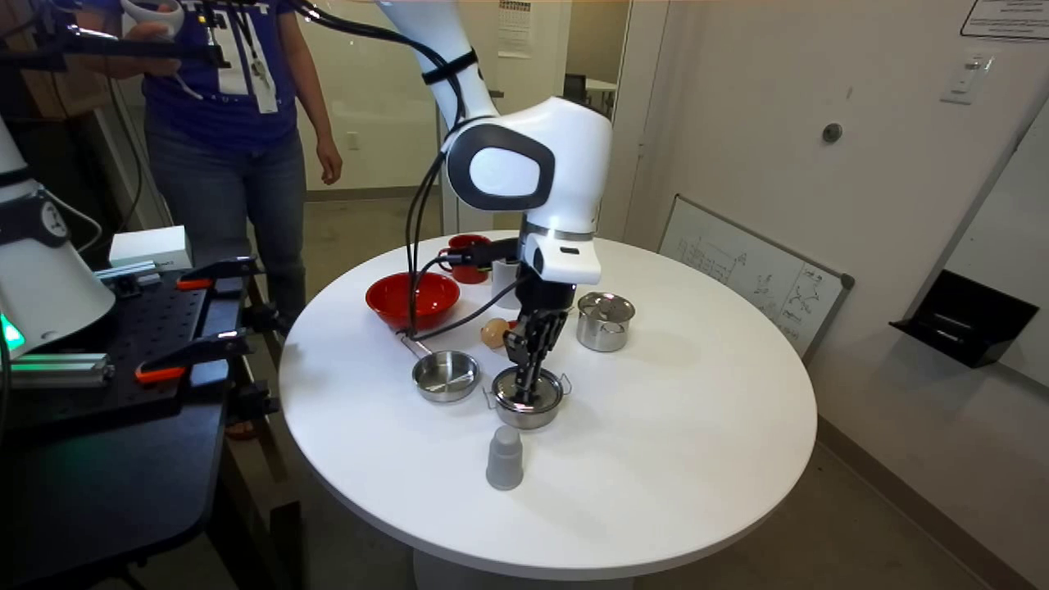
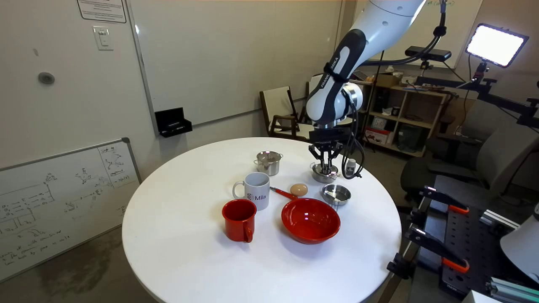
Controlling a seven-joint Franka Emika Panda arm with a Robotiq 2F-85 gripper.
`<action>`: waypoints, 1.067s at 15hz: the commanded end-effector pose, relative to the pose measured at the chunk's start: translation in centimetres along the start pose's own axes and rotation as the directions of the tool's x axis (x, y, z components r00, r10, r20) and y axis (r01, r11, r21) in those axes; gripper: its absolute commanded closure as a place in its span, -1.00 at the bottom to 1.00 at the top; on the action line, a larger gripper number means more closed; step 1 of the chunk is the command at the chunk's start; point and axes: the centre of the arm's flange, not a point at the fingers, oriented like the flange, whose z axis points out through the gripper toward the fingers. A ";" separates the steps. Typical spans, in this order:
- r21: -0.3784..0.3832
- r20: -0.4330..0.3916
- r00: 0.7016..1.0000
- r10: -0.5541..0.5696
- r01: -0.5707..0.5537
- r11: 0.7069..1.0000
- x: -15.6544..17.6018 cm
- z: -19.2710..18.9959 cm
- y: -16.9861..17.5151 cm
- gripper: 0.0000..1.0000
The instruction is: Cover the smaller pot with the lid on the table
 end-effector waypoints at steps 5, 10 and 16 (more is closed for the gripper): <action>0.013 -0.001 1.000 0.021 -0.021 1.000 0.9 0.3 -0.3 -0.45; 0.023 -0.001 1.000 0.025 -0.025 0.999 0.8 0.3 -0.1 -1.00; 0.035 0.013 0.999 0.038 -0.038 0.999 0.5 0.2 -0.1 -1.00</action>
